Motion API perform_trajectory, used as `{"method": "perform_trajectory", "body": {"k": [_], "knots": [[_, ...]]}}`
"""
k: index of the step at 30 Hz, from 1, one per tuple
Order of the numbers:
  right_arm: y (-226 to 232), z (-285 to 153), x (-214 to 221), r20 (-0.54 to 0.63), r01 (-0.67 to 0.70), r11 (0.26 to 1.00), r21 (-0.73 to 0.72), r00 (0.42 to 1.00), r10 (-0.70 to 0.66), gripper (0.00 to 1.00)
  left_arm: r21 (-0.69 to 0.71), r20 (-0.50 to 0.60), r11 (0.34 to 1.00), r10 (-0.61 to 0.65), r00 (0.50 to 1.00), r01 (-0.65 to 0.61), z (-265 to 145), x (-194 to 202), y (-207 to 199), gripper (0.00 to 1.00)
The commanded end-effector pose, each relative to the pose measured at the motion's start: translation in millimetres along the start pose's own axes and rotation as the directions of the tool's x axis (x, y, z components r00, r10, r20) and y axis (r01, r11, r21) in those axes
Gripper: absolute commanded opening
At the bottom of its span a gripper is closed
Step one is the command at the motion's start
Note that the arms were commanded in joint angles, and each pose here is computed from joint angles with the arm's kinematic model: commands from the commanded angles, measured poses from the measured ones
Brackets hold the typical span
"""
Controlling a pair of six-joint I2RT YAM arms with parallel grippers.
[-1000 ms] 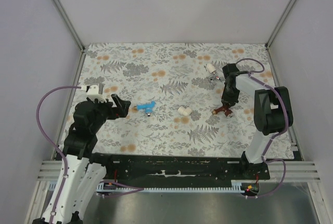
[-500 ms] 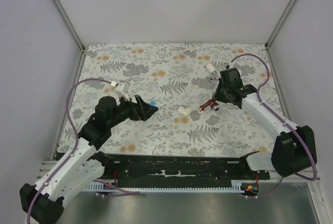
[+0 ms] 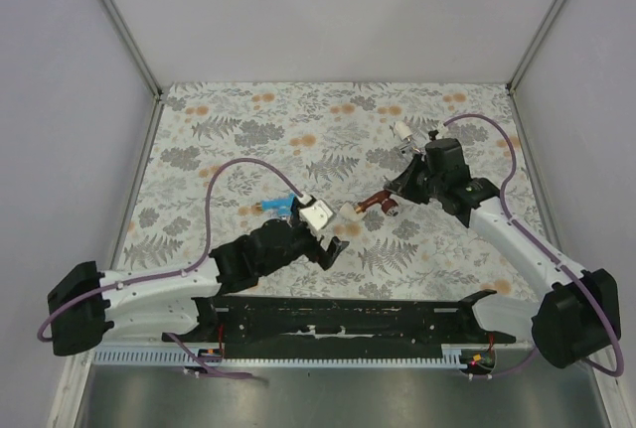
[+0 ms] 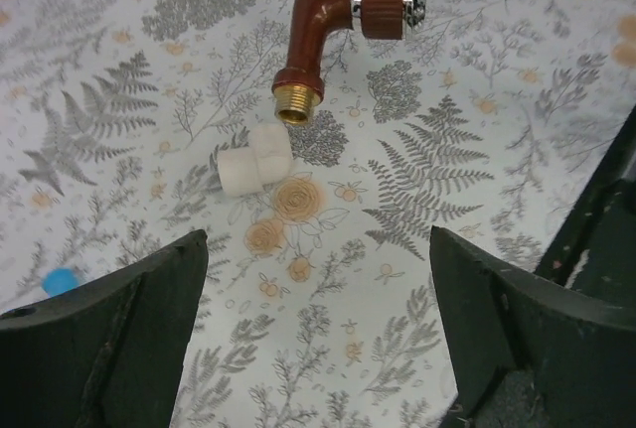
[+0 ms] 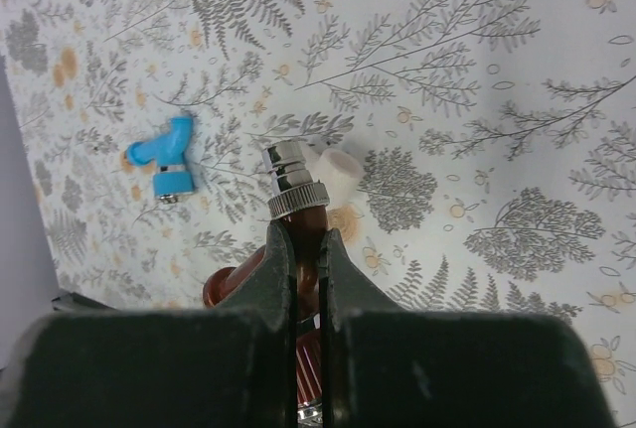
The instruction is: Install the water faucets
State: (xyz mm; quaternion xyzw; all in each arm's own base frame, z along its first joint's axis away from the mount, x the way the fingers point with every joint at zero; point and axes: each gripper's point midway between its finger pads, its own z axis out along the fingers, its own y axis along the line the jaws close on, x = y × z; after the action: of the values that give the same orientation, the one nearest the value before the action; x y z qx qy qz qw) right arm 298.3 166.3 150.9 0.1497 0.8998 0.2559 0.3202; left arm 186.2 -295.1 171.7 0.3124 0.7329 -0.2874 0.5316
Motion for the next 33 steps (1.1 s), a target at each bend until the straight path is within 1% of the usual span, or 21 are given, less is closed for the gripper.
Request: {"method": "perform_trajectory", "body": {"k": [1,9,12,16,22,25,26,27,29,31,32,33], "knots": [[33,-16,-5,0.007,-0.035,0.989,-0.144,0.999,0.036,0.00,-0.171,0.113,0.913,0.391,0.913,-0.370,13,-27,18,0.95],[43,-26,-3,-0.006,-0.046,0.981,-0.186,0.999,0.046,0.00,-0.265,0.127,0.807,0.572,0.810,-0.528,32,-39,18,0.90],[45,-28,-3,-0.010,-0.048,0.980,-0.196,0.999,0.047,0.00,-0.272,0.125,0.775,0.616,0.778,-0.570,40,-42,13,0.88],[47,-31,-3,-0.009,-0.050,0.977,-0.206,0.999,0.049,0.00,-0.277,0.133,0.750,0.650,0.749,-0.601,51,-43,6,0.86],[50,-33,0,-0.024,-0.057,0.975,-0.216,0.998,0.053,0.00,-0.294,0.128,0.694,0.710,0.692,-0.657,66,-50,-1,0.75],[50,-35,0,-0.026,-0.057,0.974,-0.220,0.998,0.053,0.00,-0.296,0.124,0.674,0.730,0.672,-0.677,72,-49,-5,0.70],[50,-35,1,-0.030,-0.057,0.974,-0.219,0.998,0.051,0.00,-0.296,0.121,0.668,0.735,0.667,-0.683,74,-49,-5,0.65],[51,-35,1,-0.029,-0.056,0.974,-0.220,0.998,0.051,0.00,-0.300,0.118,0.666,0.737,0.666,-0.683,76,-49,-4,0.64],[51,-36,2,-0.031,-0.057,0.973,-0.224,0.998,0.052,0.00,-0.309,0.103,0.651,0.747,0.657,-0.693,78,-46,-2,0.53],[52,-38,2,-0.032,-0.058,0.972,-0.228,0.998,0.052,0.00,-0.320,0.094,0.647,0.748,0.657,-0.692,79,-45,0,0.35],[54,-40,1,-0.029,-0.054,0.971,-0.234,0.998,0.049,0.00,-0.323,0.094,0.647,0.748,0.658,-0.690,79,-45,0,0.20],[54,-41,1,-0.029,-0.055,0.971,-0.235,0.998,0.050,0.00,-0.322,0.094,0.650,0.745,0.660,-0.688,78,-45,0,0.10]]}}
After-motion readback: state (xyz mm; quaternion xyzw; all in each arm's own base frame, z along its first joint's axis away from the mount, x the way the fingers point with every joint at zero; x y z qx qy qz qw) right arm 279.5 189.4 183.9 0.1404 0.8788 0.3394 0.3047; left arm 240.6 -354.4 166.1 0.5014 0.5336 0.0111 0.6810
